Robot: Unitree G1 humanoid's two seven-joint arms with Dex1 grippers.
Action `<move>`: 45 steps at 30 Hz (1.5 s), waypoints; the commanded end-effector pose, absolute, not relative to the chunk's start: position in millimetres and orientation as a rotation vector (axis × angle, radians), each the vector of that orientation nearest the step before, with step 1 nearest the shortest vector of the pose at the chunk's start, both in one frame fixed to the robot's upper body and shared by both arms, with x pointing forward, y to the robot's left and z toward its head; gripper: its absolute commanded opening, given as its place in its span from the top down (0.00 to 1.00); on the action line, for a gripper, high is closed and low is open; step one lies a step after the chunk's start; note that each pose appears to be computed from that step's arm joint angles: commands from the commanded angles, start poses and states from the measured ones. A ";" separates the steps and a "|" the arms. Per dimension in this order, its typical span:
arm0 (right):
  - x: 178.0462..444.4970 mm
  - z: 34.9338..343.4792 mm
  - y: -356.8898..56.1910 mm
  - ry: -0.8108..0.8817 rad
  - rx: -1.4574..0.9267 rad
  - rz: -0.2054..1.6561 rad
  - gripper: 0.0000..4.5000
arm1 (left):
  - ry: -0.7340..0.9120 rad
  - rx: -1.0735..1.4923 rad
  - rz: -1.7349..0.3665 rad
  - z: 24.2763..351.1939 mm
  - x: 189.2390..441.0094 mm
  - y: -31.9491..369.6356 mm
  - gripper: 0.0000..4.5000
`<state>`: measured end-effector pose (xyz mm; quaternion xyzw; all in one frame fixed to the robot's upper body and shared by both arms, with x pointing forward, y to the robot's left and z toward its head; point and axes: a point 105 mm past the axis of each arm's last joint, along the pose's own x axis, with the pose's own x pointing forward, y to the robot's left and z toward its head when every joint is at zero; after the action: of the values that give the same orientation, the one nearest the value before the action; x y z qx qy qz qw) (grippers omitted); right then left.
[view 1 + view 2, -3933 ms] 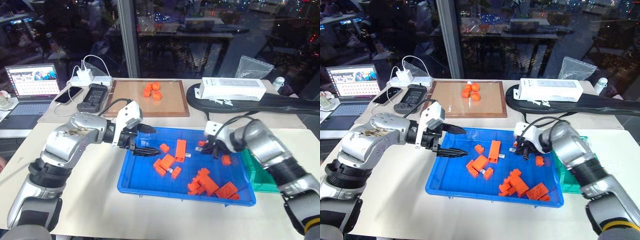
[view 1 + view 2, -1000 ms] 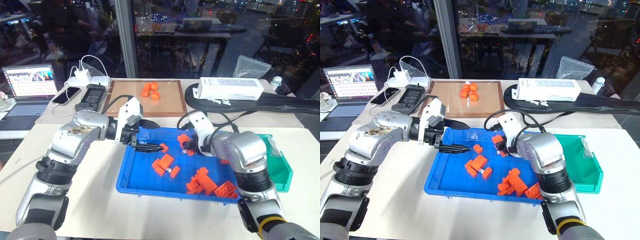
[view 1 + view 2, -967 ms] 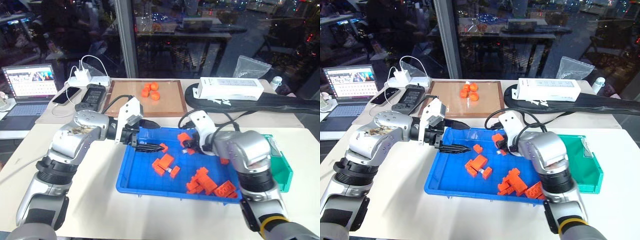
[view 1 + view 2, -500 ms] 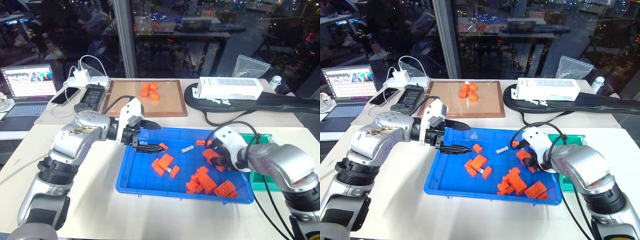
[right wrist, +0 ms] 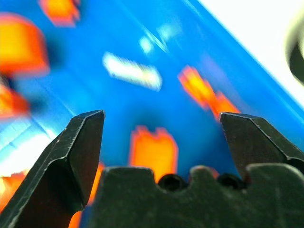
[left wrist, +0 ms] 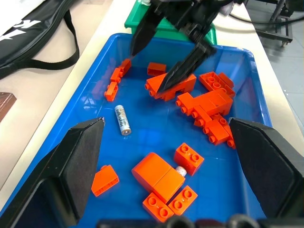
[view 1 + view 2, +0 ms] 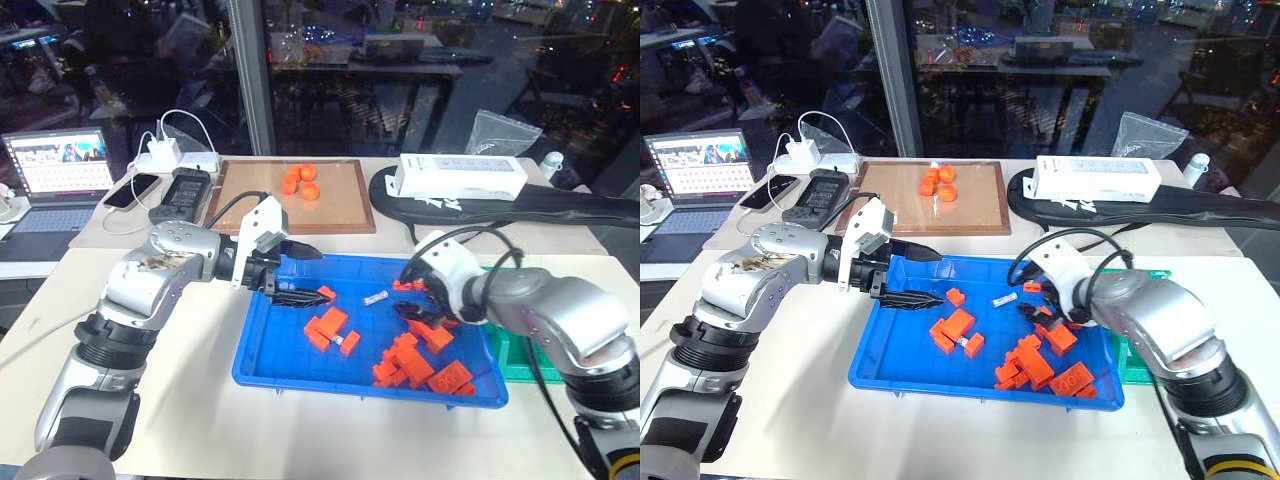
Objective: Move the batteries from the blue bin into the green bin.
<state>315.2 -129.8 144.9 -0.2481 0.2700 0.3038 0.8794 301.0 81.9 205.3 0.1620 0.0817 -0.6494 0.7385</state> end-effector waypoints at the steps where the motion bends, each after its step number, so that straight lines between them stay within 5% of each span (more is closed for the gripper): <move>1: 320.6 141.5 -114.9 0.580 -0.393 0.712 0.01 | 0.143 0.391 -1.424 214.6 298.9 82.5 0.00; 18: 349.1 103.7 -108.6 0.644 -0.321 0.596 0.01 | 0.148 0.391 -1.399 215.1 298.6 87.8 0.00; 24: 347.9 101.0 -110.2 0.648 -0.318 0.579 0.40 | 0.147 0.393 -1.398 215.0 298.6 87.8 0.00; 33: 334.8 155.2 -122.5 0.539 -0.370 0.620 0.45 | 0.145 0.388 -1.412 214.9 298.7 85.9 0.00; 45: 294.4 218.2 -248.1 0.579 -0.443 0.314 0.45 | 0.039 0.265 -1.482 228.9 306.1 63.9 0.00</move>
<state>299.8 -241.1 207.8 -0.2183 0.2937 0.1602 0.9167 306.7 65.5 212.9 0.1111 0.0519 -0.6699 0.7323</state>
